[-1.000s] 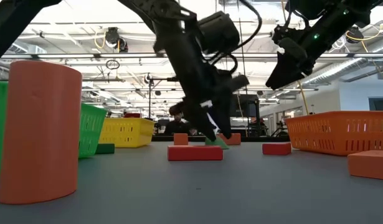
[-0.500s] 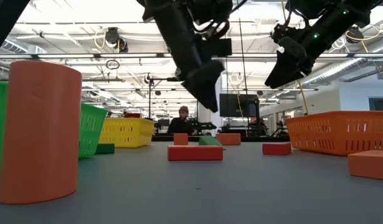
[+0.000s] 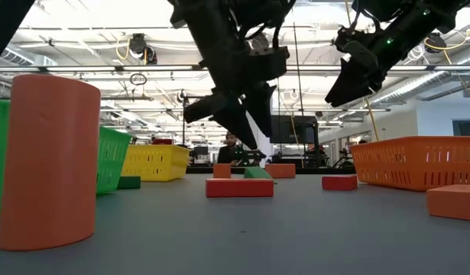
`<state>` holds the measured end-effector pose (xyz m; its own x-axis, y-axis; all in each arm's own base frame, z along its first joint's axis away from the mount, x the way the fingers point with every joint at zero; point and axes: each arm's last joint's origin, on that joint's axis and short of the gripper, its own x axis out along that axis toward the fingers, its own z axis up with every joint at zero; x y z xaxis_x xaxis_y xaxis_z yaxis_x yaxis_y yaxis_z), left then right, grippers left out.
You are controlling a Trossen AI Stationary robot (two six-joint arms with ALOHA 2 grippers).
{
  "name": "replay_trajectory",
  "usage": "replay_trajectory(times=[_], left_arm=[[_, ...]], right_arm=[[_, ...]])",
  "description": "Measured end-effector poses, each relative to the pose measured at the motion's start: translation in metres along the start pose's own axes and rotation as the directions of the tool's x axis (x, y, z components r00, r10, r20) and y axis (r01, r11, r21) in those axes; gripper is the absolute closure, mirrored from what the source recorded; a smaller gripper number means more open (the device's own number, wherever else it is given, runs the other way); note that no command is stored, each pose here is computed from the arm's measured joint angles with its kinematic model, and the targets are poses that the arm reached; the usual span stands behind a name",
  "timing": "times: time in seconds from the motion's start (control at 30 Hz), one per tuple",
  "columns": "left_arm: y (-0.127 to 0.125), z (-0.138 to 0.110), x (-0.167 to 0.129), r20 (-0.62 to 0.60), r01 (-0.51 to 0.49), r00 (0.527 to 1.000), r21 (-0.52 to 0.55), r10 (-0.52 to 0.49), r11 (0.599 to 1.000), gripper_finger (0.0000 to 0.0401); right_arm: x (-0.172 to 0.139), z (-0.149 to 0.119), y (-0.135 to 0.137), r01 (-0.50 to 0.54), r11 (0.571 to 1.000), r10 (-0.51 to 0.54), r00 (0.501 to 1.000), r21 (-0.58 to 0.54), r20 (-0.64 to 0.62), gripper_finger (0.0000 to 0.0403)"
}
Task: Sort & place blocks by color
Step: Put the green block into the green bin
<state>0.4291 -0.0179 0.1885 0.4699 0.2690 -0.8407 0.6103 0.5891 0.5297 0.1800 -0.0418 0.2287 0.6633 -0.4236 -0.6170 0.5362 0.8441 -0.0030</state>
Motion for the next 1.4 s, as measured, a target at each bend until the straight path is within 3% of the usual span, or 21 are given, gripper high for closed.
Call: replay_trajectory(times=[0.43, 0.57, 0.7, 1.27, 1.4], left_arm=[[0.014, -0.027, 0.011, 0.004, 0.075, 0.997, -0.066, -0.075, 0.995, 0.0201], [0.010, -0.029, 0.027, -0.011, 0.105, 0.994, -0.073, -0.106, 0.992, 0.0201], [0.002, -0.029, 0.044, -0.038, 0.130, 0.990, -0.061, -0.133, 0.990, 0.0201], [-0.006, -0.022, 0.052, -0.004, 0.157, 0.987, -0.102, -0.158, 0.982, 0.0203], [-0.005, -0.021, 0.052, 0.005, 0.150, 0.989, -0.110, -0.151, 0.983, 0.0238]], right_arm=[[0.000, 0.002, 0.002, -0.048, 0.999, 0.048, 0.999, 0.007, 0.017, 0.0156], [0.000, 0.003, 0.002, -0.051, 0.999, 0.051, 0.998, 0.009, 0.022, 0.0156], [0.000, 0.002, 0.002, -0.050, 0.999, 0.050, 0.999, 0.005, 0.015, 0.0156], [0.000, 0.002, 0.002, -0.050, 0.999, 0.050, 0.999, -0.009, 0.017, 0.0156], [0.000, 0.002, 0.002, -0.050, 0.999, 0.050, 0.999, -0.010, 0.017, 0.0156]])
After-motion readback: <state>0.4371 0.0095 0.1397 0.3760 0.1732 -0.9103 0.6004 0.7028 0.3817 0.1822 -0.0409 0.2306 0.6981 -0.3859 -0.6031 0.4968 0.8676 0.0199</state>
